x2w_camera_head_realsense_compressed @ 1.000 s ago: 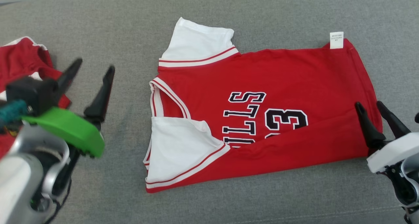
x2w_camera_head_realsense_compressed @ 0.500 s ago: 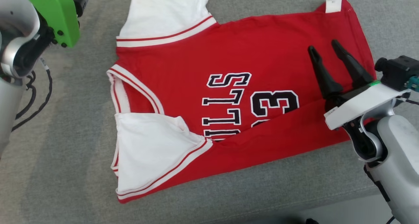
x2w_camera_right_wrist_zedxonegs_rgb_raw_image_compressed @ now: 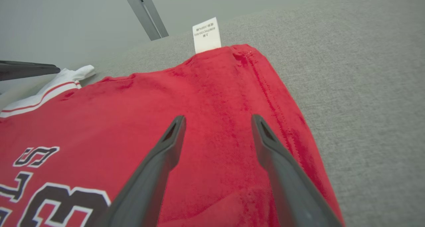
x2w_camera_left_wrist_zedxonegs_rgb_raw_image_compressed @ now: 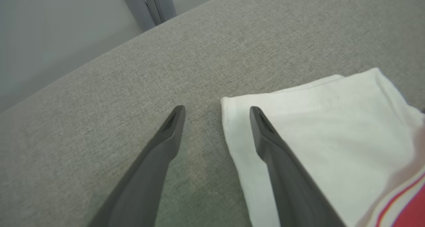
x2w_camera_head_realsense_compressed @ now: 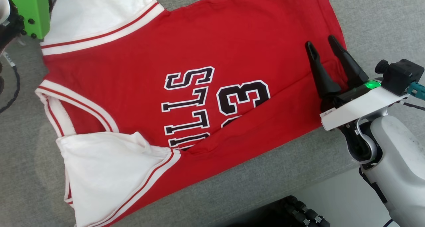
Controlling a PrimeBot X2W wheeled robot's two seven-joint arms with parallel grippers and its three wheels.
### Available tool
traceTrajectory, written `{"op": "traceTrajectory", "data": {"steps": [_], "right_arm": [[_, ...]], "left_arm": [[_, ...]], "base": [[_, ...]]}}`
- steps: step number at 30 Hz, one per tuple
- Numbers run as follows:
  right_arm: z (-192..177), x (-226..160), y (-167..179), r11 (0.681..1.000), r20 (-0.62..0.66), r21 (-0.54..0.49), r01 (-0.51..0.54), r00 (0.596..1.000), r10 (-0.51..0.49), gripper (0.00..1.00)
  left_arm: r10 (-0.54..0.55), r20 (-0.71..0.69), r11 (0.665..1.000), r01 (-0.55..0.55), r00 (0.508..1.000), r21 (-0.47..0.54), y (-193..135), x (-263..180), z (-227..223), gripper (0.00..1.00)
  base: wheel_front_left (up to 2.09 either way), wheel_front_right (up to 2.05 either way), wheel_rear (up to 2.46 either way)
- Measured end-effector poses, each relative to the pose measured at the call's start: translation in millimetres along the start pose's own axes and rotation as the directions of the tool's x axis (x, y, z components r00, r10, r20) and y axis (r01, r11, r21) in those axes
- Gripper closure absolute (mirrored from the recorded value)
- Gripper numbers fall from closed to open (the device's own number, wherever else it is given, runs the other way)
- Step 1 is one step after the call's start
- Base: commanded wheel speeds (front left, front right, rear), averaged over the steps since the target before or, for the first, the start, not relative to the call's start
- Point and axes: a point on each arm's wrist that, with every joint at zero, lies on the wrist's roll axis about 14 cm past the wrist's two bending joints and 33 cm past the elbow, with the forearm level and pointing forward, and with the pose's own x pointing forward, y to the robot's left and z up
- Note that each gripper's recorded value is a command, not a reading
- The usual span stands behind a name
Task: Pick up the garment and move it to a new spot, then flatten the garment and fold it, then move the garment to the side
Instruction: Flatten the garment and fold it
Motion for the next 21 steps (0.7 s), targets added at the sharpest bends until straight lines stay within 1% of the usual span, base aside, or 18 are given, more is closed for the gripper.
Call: {"op": "traceTrajectory", "data": {"steps": [5, 6, 8, 9, 10, 16, 21], "right_arm": [[-5, -11, -16, 0.999, -0.016, -0.004, 0.053, 0.998, -0.054, 0.0], [-6, -13, -19, 0.998, -0.021, -0.006, 0.061, 0.998, -0.061, 0.0], [-6, -16, -22, 0.997, -0.026, -0.01, 0.072, 0.997, -0.072, 0.0], [-7, -17, -24, 0.997, -0.028, -0.011, 0.079, 0.996, -0.079, 0.0], [-6, -19, -26, 0.996, -0.028, -0.011, 0.084, 0.996, -0.085, 0.0], [0, -22, -33, 0.995, -0.018, -0.025, 0.1, 0.995, -0.101, 0.0], [8, -21, -34, 0.995, 0.001, -0.032, 0.097, 0.995, -0.097, 0.0]], "left_arm": [[-0.006, -0.038, 0.999, 0.008, 0.999, 0.032, 1, 18, -11, 0.0], [-0.002, -0.042, 0.999, 0.004, 0.999, 0.04, 2, 21, -12, 0.17], [0.002, -0.043, 0.999, 0.0, 0.999, 0.044, 5, 25, -12, 0.61], [0.006, -0.044, 0.999, -0.004, 0.999, 0.046, 6, 27, -12, 0.68], [0.006, -0.043, 0.999, -0.004, 0.999, 0.044, 6, 29, -12, 1.0], [0.007, -0.087, 1.0, -0.005, 0.996, 0.024, 7, 27, -17, 1.0], [-0.002, -0.068, 1.0, 0.002, 0.998, 0.012, 3, 20, -10, 1.0]], "base": [[0.0, 0.0, 0.0], [0.0, 0.0, 0.0], [0.0, 0.0, 0.0], [0.0, 0.0, 0.0], [0.0, 0.0, 0.0], [0.0, 0.0, 0.0], [0.0, 0.0, 0.0]]}}
